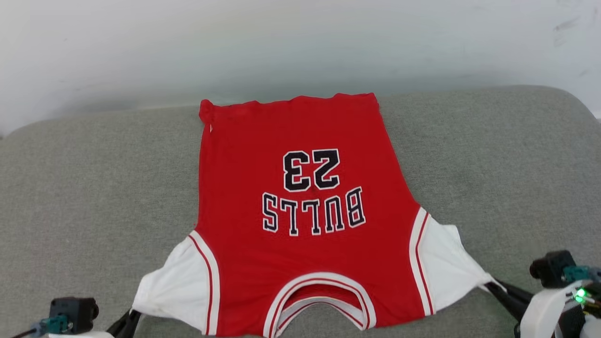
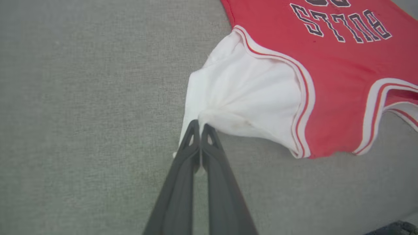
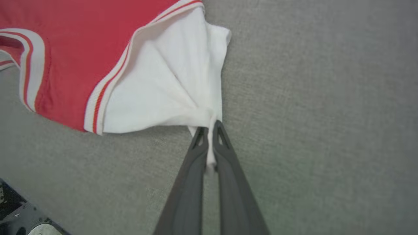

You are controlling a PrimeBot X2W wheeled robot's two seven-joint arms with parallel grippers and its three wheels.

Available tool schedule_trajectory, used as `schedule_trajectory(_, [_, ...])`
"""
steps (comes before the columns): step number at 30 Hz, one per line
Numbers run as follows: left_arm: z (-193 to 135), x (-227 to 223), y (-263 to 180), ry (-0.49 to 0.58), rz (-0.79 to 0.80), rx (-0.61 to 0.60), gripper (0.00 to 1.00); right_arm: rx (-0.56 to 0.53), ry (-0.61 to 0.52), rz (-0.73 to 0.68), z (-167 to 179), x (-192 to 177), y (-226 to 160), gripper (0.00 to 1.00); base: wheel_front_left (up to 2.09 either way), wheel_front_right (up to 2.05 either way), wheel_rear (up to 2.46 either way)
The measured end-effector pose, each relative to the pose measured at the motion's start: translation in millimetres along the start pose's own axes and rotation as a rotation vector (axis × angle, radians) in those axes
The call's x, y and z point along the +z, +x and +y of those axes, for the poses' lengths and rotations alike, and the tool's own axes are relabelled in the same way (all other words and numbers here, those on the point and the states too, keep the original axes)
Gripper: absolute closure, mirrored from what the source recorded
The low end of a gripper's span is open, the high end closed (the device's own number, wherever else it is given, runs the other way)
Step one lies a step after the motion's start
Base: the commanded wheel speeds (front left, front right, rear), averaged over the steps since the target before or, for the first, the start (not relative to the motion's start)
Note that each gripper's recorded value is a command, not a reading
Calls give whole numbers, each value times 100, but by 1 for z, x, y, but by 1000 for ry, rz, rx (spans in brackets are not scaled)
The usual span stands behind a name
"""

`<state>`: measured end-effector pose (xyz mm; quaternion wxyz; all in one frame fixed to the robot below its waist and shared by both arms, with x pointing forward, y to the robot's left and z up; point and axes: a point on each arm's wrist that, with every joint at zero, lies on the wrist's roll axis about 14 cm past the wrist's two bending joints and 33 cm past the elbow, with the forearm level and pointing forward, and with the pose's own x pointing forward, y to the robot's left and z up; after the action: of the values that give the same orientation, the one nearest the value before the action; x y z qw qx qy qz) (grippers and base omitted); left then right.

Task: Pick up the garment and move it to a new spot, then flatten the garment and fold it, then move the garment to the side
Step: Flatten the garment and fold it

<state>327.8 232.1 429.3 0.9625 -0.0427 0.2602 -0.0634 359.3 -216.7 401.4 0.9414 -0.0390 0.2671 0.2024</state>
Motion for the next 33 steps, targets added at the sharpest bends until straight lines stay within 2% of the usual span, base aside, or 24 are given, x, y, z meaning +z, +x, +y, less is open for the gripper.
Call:
schedule_trajectory(6, [-4, -26, -21, -30, 59, 16, 100, 20, 75, 101, 13, -40, -24, 100, 0, 0, 0])
schedule_trajectory(11, [1, -41, -33, -32, 90, 42, 100, 74, 139, 245, 35, -77, -44, 100, 0, 0, 0])
schedule_trajectory(17, [-6, -40, -32, -40, 80, 27, 100, 84, 127, 291, 34, -75, -50, 100, 0, 0, 0])
schedule_trajectory(18, [-7, -39, -31, -35, 75, 25, 100, 74, 123, 279, 31, -69, -48, 87, 0, 0, 0])
schedule_trajectory(19, [-7, -36, -30, -29, 66, 25, 100, 67, 117, 267, 27, -63, -47, 1, 0, 0, 0])
schedule_trajectory(24, [-12, -21, -23, -12, 22, 15, 100, 28, 65, 175, 2, -15, -36, 0, 0, 0, 0])
schedule_trajectory(29, [-16, -6, -11, 6, -20, 12, 100, -50, -11, -74, -37, 90, -19, 0, 0, 0, 0])
schedule_trajectory(33, [-21, 6, 2, 17, -51, 4, 100, -60, -86, -182, -44, 159, 1, 0, 0, 0, 0])
